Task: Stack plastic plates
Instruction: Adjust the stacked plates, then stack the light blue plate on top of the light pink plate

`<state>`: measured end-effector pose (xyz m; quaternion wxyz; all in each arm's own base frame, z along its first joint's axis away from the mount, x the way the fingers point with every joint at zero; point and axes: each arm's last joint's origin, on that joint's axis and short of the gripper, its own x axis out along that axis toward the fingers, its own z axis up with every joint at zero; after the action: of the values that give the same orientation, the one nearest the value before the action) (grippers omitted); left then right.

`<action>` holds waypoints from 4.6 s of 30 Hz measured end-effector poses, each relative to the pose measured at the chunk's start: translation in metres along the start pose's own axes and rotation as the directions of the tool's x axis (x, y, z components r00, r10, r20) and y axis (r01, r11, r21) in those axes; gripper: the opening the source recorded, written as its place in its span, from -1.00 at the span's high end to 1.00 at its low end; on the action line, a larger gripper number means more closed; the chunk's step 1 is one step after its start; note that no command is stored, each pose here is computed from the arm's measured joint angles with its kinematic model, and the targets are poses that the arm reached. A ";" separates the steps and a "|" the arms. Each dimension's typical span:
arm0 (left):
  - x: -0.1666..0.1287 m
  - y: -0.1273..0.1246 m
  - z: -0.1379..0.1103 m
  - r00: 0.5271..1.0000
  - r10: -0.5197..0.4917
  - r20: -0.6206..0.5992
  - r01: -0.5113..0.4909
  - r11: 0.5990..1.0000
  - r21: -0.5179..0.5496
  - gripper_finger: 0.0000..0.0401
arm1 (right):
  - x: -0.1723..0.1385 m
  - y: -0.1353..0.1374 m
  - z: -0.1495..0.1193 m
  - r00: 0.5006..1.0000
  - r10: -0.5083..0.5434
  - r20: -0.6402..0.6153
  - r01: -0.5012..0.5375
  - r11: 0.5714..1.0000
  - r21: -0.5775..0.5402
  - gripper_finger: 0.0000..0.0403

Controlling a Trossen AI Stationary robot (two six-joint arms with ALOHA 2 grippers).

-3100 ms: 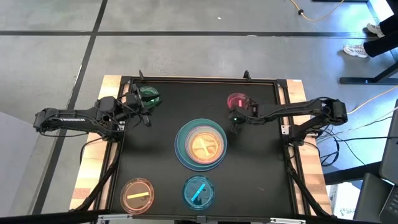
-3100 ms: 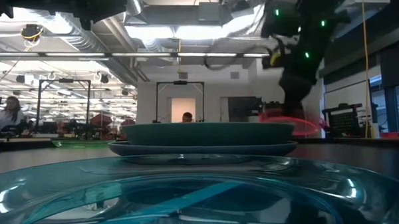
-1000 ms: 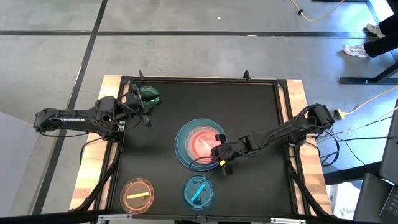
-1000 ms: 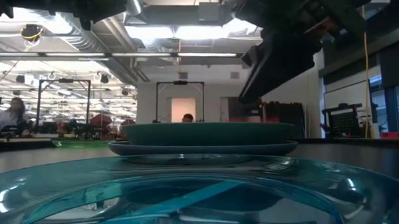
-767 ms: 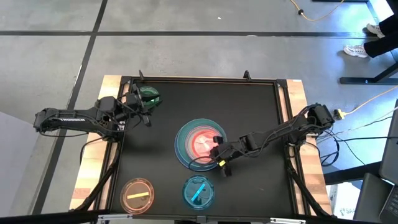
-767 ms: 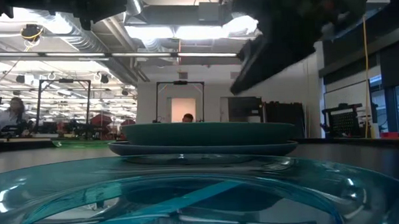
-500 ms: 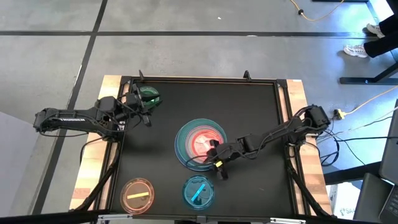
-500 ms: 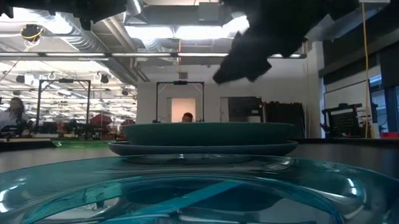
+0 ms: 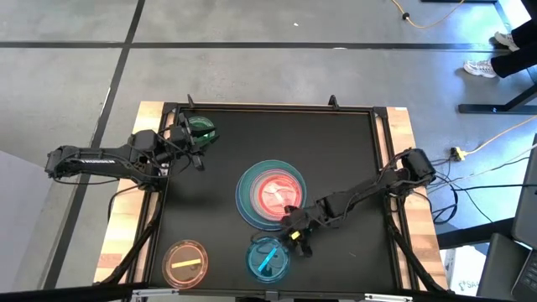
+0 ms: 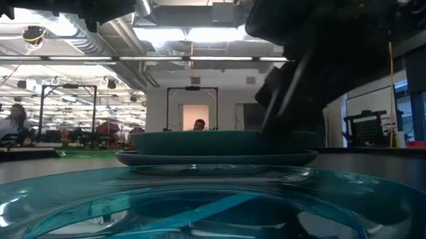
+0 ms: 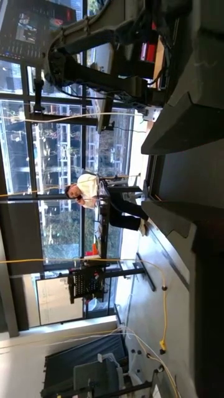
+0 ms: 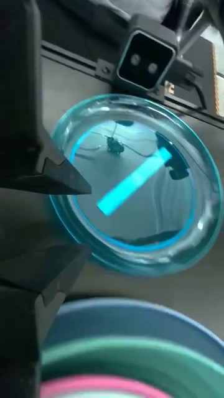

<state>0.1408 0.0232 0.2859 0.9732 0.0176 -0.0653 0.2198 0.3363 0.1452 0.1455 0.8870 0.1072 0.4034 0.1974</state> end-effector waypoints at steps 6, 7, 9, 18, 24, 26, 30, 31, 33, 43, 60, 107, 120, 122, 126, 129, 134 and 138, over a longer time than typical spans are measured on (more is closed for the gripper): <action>0.000 0.000 0.000 1.000 0.000 0.000 0.000 1.000 0.000 0.38 | 0.002 0.000 -0.003 1.000 -0.010 -0.018 0.012 0.994 0.113 0.35; 0.000 0.000 0.000 1.000 0.000 0.000 0.000 1.000 0.000 0.38 | 0.003 0.000 -0.004 0.999 -0.014 -0.028 0.018 0.990 0.142 0.35; 0.000 0.000 0.000 1.000 0.000 0.001 0.000 1.000 -0.003 0.38 | 0.003 0.000 -0.005 0.999 -0.025 -0.031 0.030 0.980 0.196 0.35; 0.000 -0.003 -0.002 0.996 -0.086 -0.012 0.084 0.991 -0.107 0.38 | 0.006 0.012 -0.010 0.998 -0.048 -0.048 0.059 0.963 0.262 0.35; 0.000 -0.003 -0.003 0.994 -0.106 -0.022 0.103 0.987 -0.127 0.38 | 0.003 0.017 0.001 0.988 -0.130 -0.082 0.142 0.975 0.168 0.35; 0.000 -0.003 -0.004 0.994 -0.107 -0.037 0.101 0.987 -0.124 0.38 | 0.001 0.020 0.011 0.986 -0.147 -0.084 0.157 0.981 0.116 0.35; 0.000 -0.003 -0.006 0.992 -0.107 -0.060 0.100 0.988 -0.118 0.38 | -0.006 0.030 0.021 0.964 -0.215 -0.156 0.222 0.975 0.029 0.35; 0.000 -0.003 -0.007 0.992 -0.108 -0.062 0.100 0.988 -0.117 0.38 | -0.008 0.034 0.021 0.955 -0.233 -0.185 0.238 0.971 0.005 0.35; 0.000 -0.003 -0.006 0.992 -0.108 -0.061 0.100 0.988 -0.117 0.38 | -0.011 0.042 0.017 0.939 -0.246 -0.240 0.241 0.969 -0.048 0.35; 0.000 -0.003 -0.007 0.992 -0.108 -0.066 0.100 0.988 -0.116 0.38 | -0.009 0.043 -0.005 0.884 -0.401 -0.240 0.345 0.907 -0.242 0.35; 0.000 -0.003 -0.009 0.991 -0.108 -0.083 0.099 0.989 -0.109 0.38 | -0.009 -0.009 0.007 0.808 -0.571 -0.145 0.515 0.804 -0.295 0.35; -0.001 -0.003 -0.010 0.989 -0.108 -0.102 0.097 0.990 -0.104 0.38 | 0.036 0.029 0.020 0.956 -0.232 -0.177 0.279 0.905 0.321 0.35; -0.001 -0.003 -0.010 0.989 -0.107 -0.103 0.097 0.990 -0.104 0.38 | 0.044 0.027 0.018 0.967 -0.173 -0.187 0.226 0.919 0.322 0.57; -0.001 -0.003 -0.010 0.989 -0.107 -0.102 0.097 0.990 -0.104 0.38 | 0.044 0.026 0.018 0.966 -0.180 -0.186 0.231 0.923 0.307 0.70; -0.001 -0.003 -0.010 0.989 -0.108 -0.102 0.097 0.990 -0.104 0.38 | 0.044 0.024 0.019 0.968 -0.179 -0.178 0.225 0.931 0.287 0.96; -0.001 -0.003 -0.010 0.989 -0.107 -0.103 0.096 0.990 -0.104 0.38 | 0.044 0.024 0.020 0.968 -0.182 -0.172 0.224 0.937 0.268 0.95; -0.001 -0.003 -0.010 0.989 -0.108 -0.103 0.097 0.990 -0.104 0.38 | 0.042 0.026 0.027 0.964 -0.219 -0.151 0.248 0.946 0.208 0.98; -0.001 -0.003 -0.010 0.989 -0.108 -0.103 0.097 0.990 -0.104 0.38 | 0.027 0.030 0.038 0.939 -0.312 -0.143 0.331 0.934 0.134 0.98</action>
<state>0.1430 0.0206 0.2754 0.9850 -0.0390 -0.0223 0.1667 0.3734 0.1830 0.1630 0.8705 0.0967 0.4820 0.0234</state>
